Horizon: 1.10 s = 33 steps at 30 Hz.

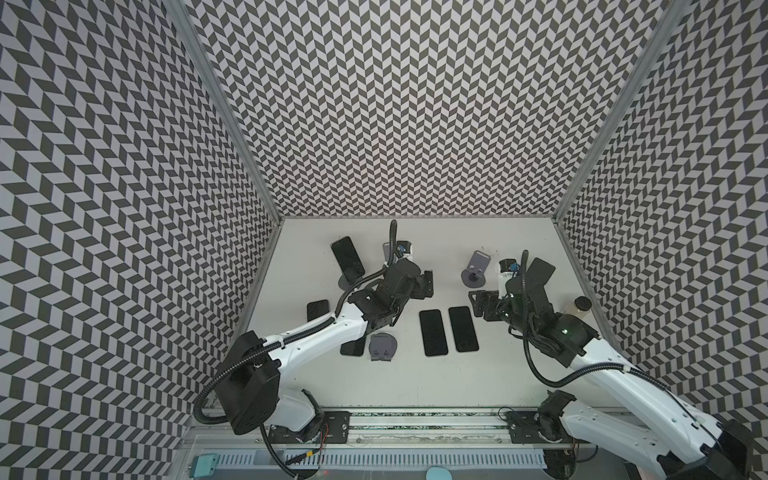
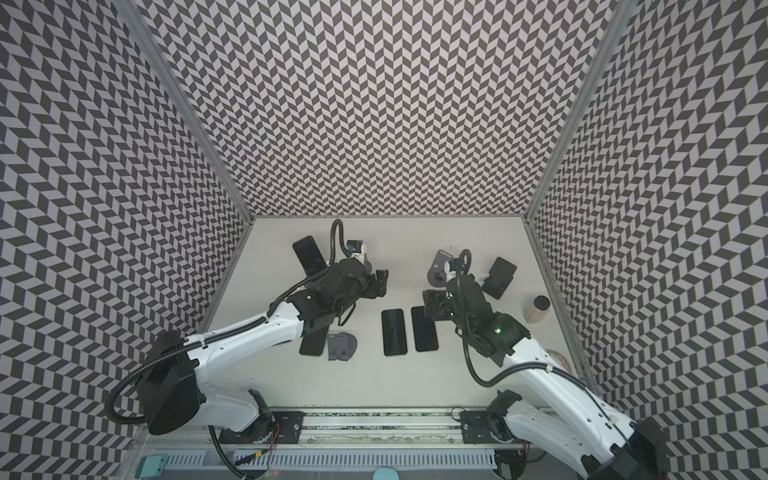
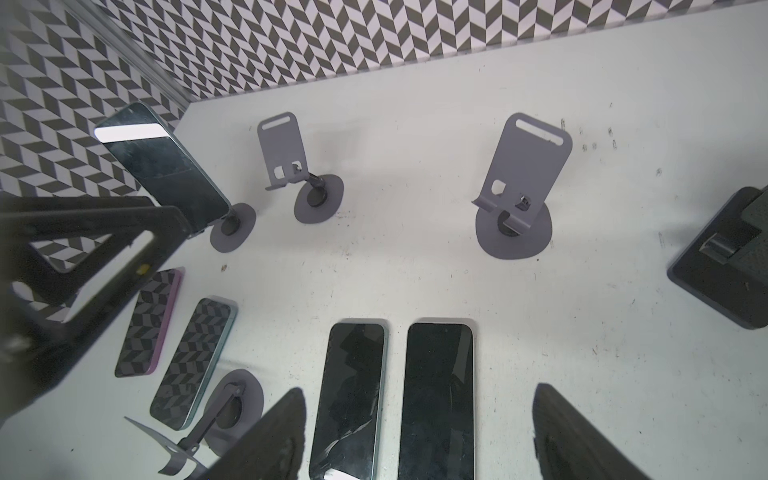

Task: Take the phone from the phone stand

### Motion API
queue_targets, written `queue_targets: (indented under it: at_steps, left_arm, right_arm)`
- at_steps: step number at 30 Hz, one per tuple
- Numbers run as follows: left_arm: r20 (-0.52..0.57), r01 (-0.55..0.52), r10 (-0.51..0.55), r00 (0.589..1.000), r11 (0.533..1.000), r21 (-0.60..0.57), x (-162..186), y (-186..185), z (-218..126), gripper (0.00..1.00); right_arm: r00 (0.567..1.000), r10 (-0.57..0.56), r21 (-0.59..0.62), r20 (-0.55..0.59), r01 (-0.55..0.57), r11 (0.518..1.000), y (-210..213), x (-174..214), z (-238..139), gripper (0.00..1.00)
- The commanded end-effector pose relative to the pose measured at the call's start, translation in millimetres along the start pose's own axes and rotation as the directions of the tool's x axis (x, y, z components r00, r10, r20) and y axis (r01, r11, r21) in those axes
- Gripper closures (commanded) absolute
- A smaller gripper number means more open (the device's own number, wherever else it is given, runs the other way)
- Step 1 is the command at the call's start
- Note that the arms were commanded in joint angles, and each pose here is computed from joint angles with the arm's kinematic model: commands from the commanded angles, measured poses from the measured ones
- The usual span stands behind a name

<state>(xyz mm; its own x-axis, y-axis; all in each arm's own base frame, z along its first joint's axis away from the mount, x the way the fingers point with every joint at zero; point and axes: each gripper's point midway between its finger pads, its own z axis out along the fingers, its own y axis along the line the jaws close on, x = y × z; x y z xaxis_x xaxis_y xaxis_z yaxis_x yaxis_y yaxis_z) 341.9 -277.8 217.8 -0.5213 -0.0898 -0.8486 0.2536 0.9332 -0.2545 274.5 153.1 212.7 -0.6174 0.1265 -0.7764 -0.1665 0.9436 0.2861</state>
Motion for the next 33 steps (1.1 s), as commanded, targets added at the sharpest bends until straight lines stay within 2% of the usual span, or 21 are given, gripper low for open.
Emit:
queue_targets:
  at_steps: [1, 4, 9, 12, 24, 33]
  left_arm:
    - [0.044, 0.04, -0.037, 0.998, 0.997, -0.066, -19, 20, -6, 0.1]
    - [0.06, 0.054, -0.048, 0.997, 0.993, -0.104, -27, 40, -7, 0.1]
    - [0.126, 0.069, -0.049, 0.991, 0.985, -0.155, -55, 71, -15, 0.1]
    - [0.168, 0.085, -0.053, 0.984, 0.978, -0.19, -68, 90, -20, 0.1]
    - [0.251, 0.151, -0.071, 0.965, 0.937, -0.315, -90, 147, -38, 0.1]
    - [0.283, 0.166, -0.065, 0.957, 0.921, -0.352, -103, 164, -42, 0.1]
  right_arm:
    - [0.988, -0.004, -0.05, 0.152, 0.011, 0.999, 16, -42, -16, 0.17]
    - [0.977, -0.014, -0.068, 0.214, 0.029, 0.997, 24, -62, -21, 0.18]
    - [0.947, -0.091, -0.152, 0.309, 0.143, 0.978, 53, -94, -28, 0.18]
    - [0.931, -0.094, -0.167, 0.352, 0.162, 0.973, 62, -109, -31, 0.18]
    - [0.915, -0.148, -0.242, 0.375, 0.251, 0.937, 91, -124, -24, 0.19]
    - [0.912, -0.162, -0.255, 0.377, 0.27, 0.929, 102, -134, -19, 0.2]
